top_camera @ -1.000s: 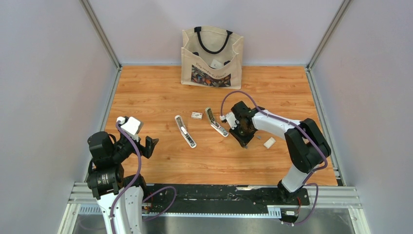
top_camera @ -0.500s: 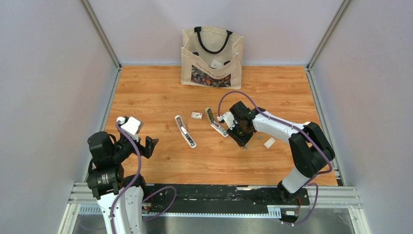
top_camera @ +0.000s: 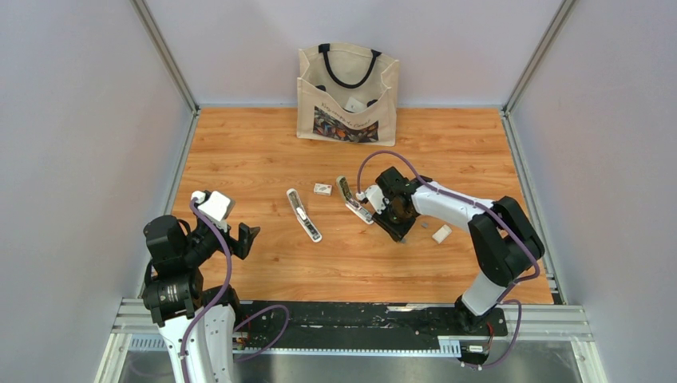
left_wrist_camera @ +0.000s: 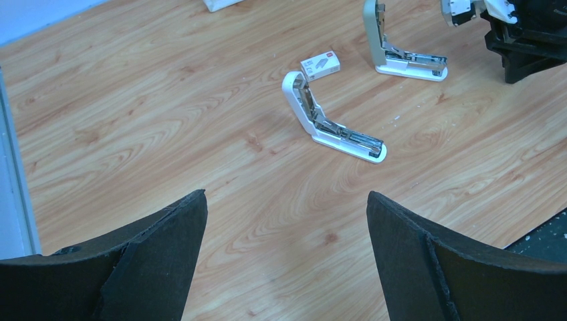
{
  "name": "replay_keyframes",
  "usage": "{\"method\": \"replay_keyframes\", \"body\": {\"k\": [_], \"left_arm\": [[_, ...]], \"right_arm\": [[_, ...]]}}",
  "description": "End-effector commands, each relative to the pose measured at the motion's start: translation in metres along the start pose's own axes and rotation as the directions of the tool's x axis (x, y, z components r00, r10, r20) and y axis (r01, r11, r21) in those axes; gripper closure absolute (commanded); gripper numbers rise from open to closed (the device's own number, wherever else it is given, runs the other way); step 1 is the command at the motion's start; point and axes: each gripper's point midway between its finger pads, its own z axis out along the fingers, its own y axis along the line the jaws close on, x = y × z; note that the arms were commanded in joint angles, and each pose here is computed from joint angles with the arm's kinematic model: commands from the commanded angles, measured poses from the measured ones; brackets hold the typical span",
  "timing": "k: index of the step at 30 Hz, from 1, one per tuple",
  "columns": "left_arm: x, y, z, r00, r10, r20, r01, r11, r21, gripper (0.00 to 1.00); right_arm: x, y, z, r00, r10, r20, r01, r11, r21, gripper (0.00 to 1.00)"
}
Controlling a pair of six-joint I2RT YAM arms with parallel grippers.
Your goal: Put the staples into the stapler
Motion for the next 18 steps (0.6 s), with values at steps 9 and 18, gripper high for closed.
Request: {"method": "replay_keyframes", "body": {"k": [9,18], "left_arm": [[-0.0023,0.0028,0.0008,1.0,0.014,0.014,-0.014,1.0,-0.008,0.04],[-0.0024,0.0027,0.0006,1.0,0.015,0.015,-0.015,1.0,-0.008,0.04]], "right_arm": [[0.0068,-0.0032,0.0039,1.0,-0.001,-0.027,0.001,1.0,-0.011,0.69],[0.0102,0.0031,0.003,0.999,-0.003,-0.034,0.001,0.999,-0.046,0.7]]}}
